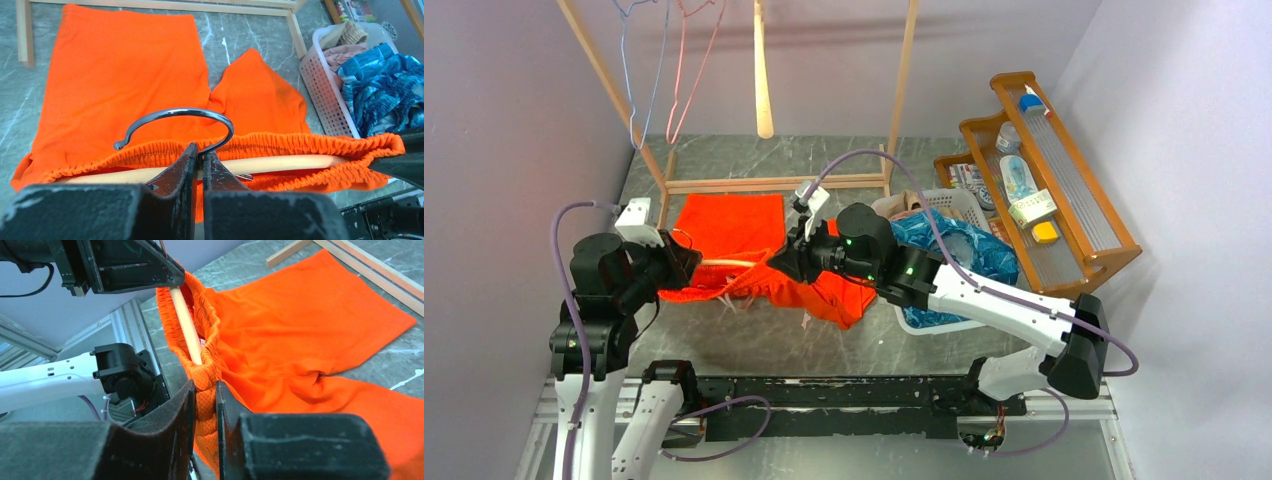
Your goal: Remove the shorts from the hanger
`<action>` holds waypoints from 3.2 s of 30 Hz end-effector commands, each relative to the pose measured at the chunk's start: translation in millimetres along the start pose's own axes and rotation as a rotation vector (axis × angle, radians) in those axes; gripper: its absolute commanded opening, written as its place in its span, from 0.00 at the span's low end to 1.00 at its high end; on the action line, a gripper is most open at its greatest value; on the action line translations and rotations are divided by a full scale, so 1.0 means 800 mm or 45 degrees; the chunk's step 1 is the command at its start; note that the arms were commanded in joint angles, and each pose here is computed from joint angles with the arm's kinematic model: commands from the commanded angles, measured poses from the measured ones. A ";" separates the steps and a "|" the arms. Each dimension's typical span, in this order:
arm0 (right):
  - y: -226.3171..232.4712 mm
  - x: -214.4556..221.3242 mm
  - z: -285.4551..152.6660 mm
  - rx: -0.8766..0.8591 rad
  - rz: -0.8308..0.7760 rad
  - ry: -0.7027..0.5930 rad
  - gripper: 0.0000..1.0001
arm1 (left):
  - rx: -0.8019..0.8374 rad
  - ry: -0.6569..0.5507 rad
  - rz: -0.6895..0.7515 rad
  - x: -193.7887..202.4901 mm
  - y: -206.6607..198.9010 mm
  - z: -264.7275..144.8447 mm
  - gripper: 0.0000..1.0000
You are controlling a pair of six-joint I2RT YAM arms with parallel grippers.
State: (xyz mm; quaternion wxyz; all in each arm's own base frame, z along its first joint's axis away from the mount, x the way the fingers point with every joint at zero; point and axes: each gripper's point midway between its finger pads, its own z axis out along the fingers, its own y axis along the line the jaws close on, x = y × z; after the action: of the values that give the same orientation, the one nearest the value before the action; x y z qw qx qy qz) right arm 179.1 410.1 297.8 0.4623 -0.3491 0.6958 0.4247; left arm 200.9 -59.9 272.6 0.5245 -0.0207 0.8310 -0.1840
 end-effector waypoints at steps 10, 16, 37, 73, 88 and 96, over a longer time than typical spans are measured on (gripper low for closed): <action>-0.056 0.062 -0.064 0.232 -0.072 0.139 0.00 | -0.307 -0.312 -0.071 -0.049 0.044 -0.033 0.07; -0.074 0.118 -0.068 0.305 -0.011 0.255 0.00 | -0.320 -0.329 -0.088 -0.050 0.046 -0.034 0.07; -0.077 0.165 -0.064 0.124 0.166 0.252 0.00 | -0.445 -0.412 -0.129 -0.055 0.063 -0.059 0.07; -0.060 0.214 -0.086 -0.221 0.251 0.283 0.00 | -0.515 -0.467 -0.250 -0.053 0.074 -0.067 0.07; -0.115 0.189 -0.027 0.082 0.322 0.369 0.12 | -0.298 -0.360 -0.199 -0.050 0.043 -0.027 0.07; -0.089 0.124 -0.049 0.030 0.183 0.249 0.59 | -0.290 -0.280 -0.279 -0.040 0.046 0.003 0.07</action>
State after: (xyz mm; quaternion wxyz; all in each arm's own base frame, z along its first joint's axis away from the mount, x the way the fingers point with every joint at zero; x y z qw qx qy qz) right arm 198.8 342.6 153.6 0.3232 -0.3153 0.7904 0.4140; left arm 206.8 -15.0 272.8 0.5599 -0.1900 0.7975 -0.1201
